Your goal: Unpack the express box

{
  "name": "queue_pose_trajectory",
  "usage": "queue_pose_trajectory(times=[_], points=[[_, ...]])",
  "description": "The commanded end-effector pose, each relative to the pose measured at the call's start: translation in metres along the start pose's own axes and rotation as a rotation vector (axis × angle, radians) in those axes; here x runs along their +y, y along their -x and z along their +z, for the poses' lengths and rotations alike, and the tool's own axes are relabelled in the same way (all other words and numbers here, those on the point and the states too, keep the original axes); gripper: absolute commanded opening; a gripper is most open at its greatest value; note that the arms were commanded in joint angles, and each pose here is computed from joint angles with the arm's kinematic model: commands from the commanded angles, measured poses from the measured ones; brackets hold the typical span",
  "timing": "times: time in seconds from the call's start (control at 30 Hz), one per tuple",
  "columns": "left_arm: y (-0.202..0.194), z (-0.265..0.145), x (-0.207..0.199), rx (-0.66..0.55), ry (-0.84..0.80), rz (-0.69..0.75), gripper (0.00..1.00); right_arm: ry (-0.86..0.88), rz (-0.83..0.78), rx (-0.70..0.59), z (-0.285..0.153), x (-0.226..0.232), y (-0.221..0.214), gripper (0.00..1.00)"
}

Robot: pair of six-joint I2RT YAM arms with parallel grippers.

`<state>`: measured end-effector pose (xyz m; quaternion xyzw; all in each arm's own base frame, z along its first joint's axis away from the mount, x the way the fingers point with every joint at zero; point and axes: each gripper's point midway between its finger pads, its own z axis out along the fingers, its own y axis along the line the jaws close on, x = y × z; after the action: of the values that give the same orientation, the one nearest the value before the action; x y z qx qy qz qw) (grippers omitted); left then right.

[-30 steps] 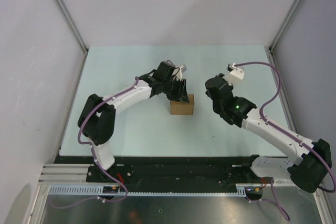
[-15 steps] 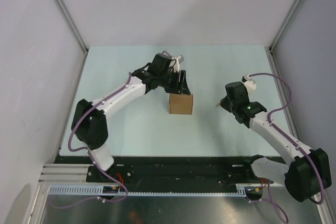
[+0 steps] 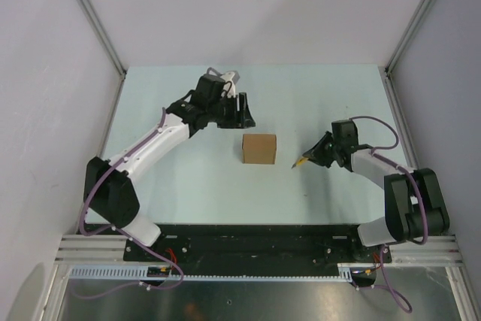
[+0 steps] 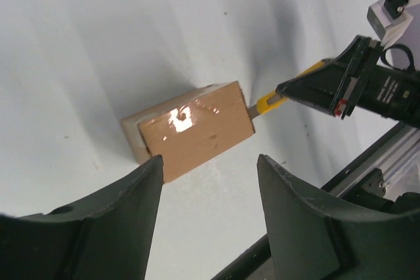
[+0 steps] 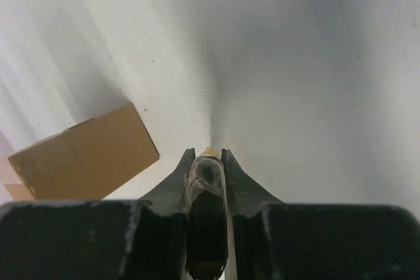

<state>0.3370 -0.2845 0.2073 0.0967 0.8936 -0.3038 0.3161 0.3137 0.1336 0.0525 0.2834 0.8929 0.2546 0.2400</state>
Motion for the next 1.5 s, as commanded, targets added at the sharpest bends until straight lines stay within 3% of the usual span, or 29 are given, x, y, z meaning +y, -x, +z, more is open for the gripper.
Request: queue_pose_trajectory(times=[0.0,0.1,0.23,0.33,0.5,0.53,0.63,0.87,0.97,1.2,1.3,1.4,1.47], points=[[0.009,-0.023,0.008,-0.068,0.039,-0.019,0.65,0.071,0.027,0.098,0.013,0.007,-0.012,0.11],[0.006,-0.025,0.017,-0.070,0.058,-0.035,0.65,0.057,0.040,0.104,0.016,0.002,-0.011,0.23],[0.006,-0.030,0.024,-0.081,0.071,-0.044,0.66,0.006,0.039,0.061,0.014,-0.006,-0.004,0.49],[0.005,-0.031,0.028,-0.082,0.081,-0.049,0.66,-0.034,0.028,0.016,0.010,-0.012,0.003,0.61],[0.010,-0.034,0.033,-0.102,0.102,-0.058,0.68,-0.104,0.000,-0.079,-0.014,-0.016,0.018,0.74],[0.011,-0.034,0.034,-0.106,0.108,-0.063,0.68,-0.129,-0.005,-0.118,-0.020,-0.019,0.024,0.83],[0.014,-0.037,0.036,-0.116,0.113,-0.066,0.69,-0.157,-0.022,-0.211,-0.044,-0.018,0.037,0.87],[0.011,-0.043,0.041,-0.122,0.121,-0.064,0.68,-0.002,-0.193,-0.423,-0.099,0.028,0.061,0.88],[0.004,-0.040,0.042,-0.102,0.112,-0.069,0.67,0.130,-0.302,-0.433,-0.106,0.066,0.058,0.84],[-0.028,-0.023,0.043,0.016,0.059,-0.086,0.66,0.313,-0.576,-0.338,-0.081,0.144,0.016,0.81],[-0.043,-0.016,0.045,0.067,0.048,-0.105,0.68,0.334,-0.615,-0.341,-0.067,0.165,0.014,0.80],[-0.054,-0.013,0.049,0.096,0.051,-0.123,0.65,0.322,-0.612,-0.365,-0.051,0.182,0.025,0.75],[-0.060,-0.013,0.052,0.105,0.059,-0.128,0.57,0.301,-0.606,-0.376,-0.039,0.185,0.030,0.61]])
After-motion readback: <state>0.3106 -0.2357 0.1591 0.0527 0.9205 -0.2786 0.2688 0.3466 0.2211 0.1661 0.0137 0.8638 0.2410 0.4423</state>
